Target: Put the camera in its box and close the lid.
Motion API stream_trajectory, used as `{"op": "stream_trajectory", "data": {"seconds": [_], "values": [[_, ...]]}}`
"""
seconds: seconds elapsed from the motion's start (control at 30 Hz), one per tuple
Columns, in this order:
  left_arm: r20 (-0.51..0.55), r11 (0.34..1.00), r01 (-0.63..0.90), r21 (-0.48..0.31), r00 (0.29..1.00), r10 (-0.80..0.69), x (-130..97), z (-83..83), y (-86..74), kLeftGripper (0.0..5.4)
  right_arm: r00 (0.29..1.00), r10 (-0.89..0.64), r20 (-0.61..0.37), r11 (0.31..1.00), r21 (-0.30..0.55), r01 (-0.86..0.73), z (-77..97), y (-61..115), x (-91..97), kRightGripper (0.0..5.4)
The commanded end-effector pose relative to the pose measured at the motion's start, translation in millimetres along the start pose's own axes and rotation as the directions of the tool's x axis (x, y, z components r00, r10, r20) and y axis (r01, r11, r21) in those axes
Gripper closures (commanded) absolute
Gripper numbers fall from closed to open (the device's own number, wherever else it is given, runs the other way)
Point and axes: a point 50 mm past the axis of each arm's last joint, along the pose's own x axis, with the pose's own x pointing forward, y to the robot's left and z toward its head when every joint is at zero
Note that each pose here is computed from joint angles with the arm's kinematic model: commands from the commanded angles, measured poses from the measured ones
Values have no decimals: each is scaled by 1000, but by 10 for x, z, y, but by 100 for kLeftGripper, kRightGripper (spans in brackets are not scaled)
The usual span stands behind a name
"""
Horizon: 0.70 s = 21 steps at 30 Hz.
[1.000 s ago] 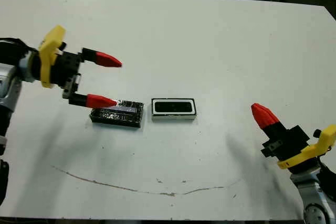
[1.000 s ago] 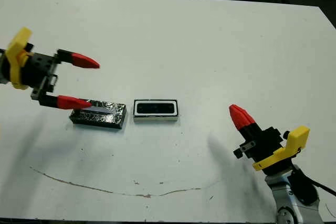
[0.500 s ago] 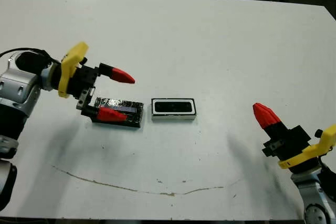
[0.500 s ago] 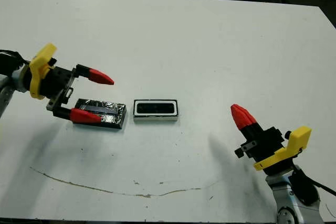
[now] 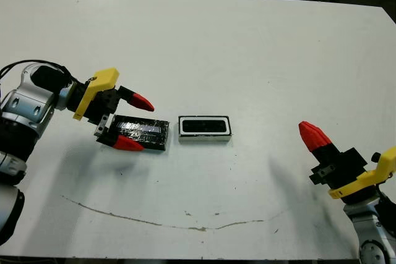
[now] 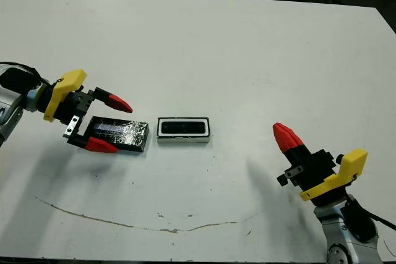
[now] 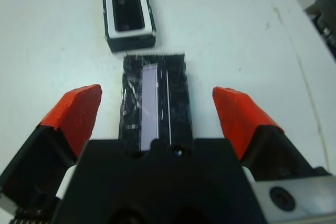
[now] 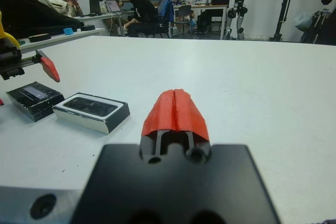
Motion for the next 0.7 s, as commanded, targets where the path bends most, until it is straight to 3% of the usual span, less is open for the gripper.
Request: {"op": "stream_trajectory", "data": {"seconds": [0.03, 0.53, 0.7], "values": [[-42, 1000, 7, 14, 999, -7, -17, 4, 20, 0, 1000, -1, -12, 999, -38, 1, 18, -39, -37, 538], [-107, 999, 7, 43, 994, -2, -70, -75, 4, 0, 1000, 5, -11, 999, -37, -5, 19, -45, -39, 538], [-129, 1000, -3, -21, 992, 1, -93, -134, -5, 0, 1000, 6, -15, 1000, -21, -6, 14, -48, -42, 538]]}}
